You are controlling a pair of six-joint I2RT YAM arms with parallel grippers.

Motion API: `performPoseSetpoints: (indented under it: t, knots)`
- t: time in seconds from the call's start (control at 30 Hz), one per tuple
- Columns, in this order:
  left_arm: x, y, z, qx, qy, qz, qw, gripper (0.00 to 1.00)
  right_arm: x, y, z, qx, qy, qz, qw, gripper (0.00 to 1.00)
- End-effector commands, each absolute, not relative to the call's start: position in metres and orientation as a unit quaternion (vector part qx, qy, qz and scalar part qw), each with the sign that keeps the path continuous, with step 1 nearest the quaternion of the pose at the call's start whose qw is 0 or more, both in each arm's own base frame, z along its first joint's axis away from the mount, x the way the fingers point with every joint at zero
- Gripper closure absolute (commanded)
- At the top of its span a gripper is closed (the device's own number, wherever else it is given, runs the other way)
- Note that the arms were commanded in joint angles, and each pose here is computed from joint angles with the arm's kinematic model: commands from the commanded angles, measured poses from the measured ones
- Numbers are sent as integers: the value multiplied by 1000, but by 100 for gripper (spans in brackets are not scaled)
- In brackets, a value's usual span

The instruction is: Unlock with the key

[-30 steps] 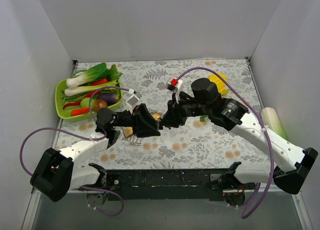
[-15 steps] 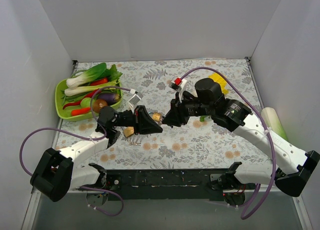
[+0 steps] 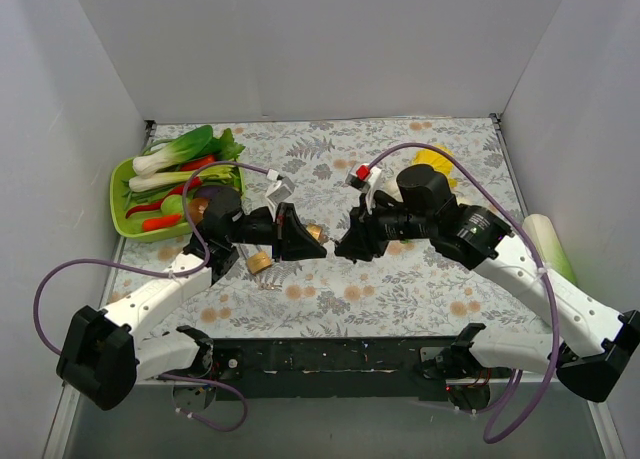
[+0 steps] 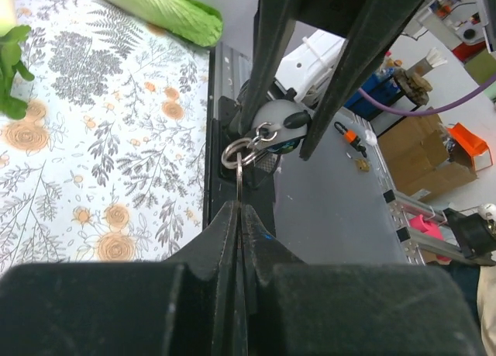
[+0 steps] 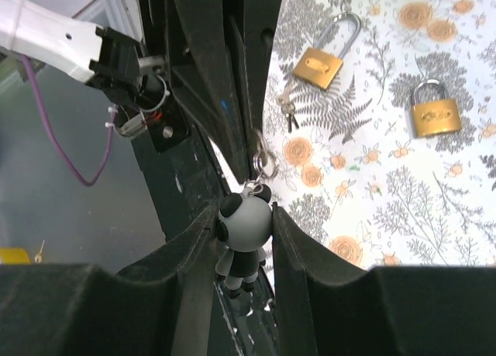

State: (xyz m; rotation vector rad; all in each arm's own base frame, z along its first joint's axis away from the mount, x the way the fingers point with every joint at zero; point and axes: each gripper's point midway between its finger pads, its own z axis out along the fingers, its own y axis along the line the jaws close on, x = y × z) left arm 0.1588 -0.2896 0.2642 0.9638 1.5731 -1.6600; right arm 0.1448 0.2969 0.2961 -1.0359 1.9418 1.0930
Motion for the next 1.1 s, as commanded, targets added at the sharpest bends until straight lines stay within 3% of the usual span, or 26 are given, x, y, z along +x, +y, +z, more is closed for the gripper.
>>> performPoseSetpoints:
  t: [0.0, 0.1, 0.13, 0.17, 0.27, 0.6, 0.9, 1.07]
  knots:
    - [157, -288, 259, 382, 617, -616, 306, 100, 140, 287, 295, -403, 745, 411, 337, 89]
    - [159, -289, 262, 368, 631, -615, 297, 100, 142, 283, 302, -402, 742, 405, 351, 66]
    - [159, -288, 265, 366, 632, -616, 295, 100, 141, 282, 307, -402, 739, 406, 356, 48]
    - [157, -288, 267, 364, 635, -618, 287, 100, 141, 280, 310, -404, 735, 406, 363, 39]
    - [153, -286, 274, 348, 653, -619, 264, 100, 135, 279, 319, -414, 718, 416, 373, 27]
    - [116, -269, 254, 339, 764, -518, 181, 100, 112, 302, 328, -454, 640, 505, 360, 22]
    - [85, -264, 242, 384, 773, -492, 114, 100, 101, 315, 311, -477, 607, 547, 323, 25]
    - [74, -268, 247, 402, 755, -511, 93, 100, 87, 321, 292, -474, 598, 586, 273, 32]
